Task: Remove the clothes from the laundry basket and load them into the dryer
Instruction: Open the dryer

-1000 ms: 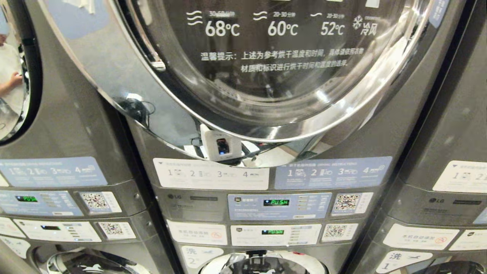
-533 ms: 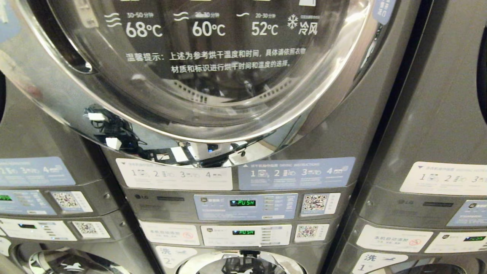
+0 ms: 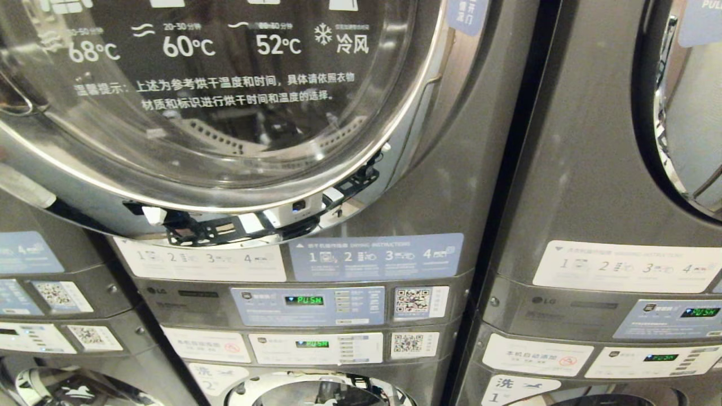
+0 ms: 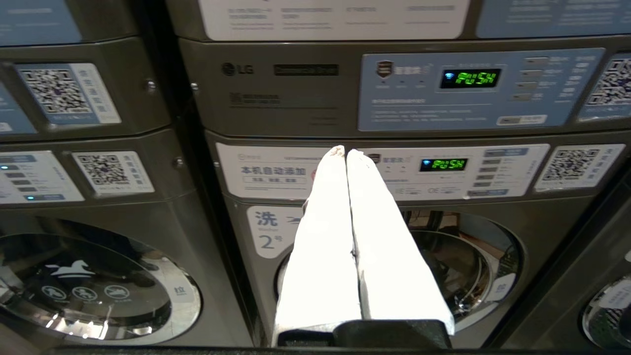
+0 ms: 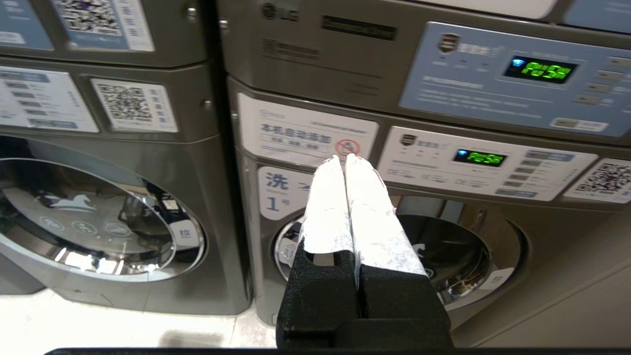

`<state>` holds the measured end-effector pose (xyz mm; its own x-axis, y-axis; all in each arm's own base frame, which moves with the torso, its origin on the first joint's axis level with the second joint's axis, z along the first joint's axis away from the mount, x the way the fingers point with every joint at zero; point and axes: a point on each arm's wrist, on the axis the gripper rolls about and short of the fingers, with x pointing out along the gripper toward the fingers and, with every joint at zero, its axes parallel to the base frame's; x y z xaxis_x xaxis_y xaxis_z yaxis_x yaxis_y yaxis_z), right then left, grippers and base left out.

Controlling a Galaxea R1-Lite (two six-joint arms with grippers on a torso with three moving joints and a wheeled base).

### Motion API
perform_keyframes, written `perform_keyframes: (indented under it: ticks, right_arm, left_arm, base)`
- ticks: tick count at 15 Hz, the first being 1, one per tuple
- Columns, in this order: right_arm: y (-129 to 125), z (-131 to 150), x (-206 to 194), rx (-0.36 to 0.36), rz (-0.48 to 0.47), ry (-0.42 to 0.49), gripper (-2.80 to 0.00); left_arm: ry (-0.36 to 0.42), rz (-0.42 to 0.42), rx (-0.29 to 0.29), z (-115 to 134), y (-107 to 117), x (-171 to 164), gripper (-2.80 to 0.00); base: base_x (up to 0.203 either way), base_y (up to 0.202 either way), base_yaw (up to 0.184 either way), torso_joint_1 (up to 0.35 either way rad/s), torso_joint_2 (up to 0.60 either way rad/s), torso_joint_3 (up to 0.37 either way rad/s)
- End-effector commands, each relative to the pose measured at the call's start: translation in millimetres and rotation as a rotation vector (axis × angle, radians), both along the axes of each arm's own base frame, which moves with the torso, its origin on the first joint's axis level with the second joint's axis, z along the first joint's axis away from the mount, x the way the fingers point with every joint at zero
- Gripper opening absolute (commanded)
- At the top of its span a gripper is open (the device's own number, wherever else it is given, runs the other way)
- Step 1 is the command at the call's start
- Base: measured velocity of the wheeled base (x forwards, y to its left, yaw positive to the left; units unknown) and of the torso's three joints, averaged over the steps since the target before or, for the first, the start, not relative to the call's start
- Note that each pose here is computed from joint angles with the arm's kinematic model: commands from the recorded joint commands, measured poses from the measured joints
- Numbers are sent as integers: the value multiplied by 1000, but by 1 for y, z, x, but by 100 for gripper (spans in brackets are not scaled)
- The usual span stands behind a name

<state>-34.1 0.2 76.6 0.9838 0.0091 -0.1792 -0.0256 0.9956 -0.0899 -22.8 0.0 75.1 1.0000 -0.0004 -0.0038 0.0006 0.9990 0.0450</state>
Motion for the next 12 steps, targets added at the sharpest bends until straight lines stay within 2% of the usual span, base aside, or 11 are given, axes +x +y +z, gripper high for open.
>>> perform_keyframes:
  ticks: [1, 8, 12]
  right_arm:
    - [0, 0, 0, 0, 0, -1, -280]
    - [0, 0, 0, 0, 0, 1, -280]
    - [0, 0, 0, 7, -1, 2, -280]
  left_arm:
    - [1, 0, -1, 0, 0, 0, -280]
    - [1, 0, -4, 0, 0, 0, -280]
    - [2, -1, -1, 0, 0, 0, -280]
  base:
    - [0, -155, 1, 6, 2, -1]
    - [0, -12, 0, 0, 0, 1]
    - [0, 0, 0, 4, 2, 127]
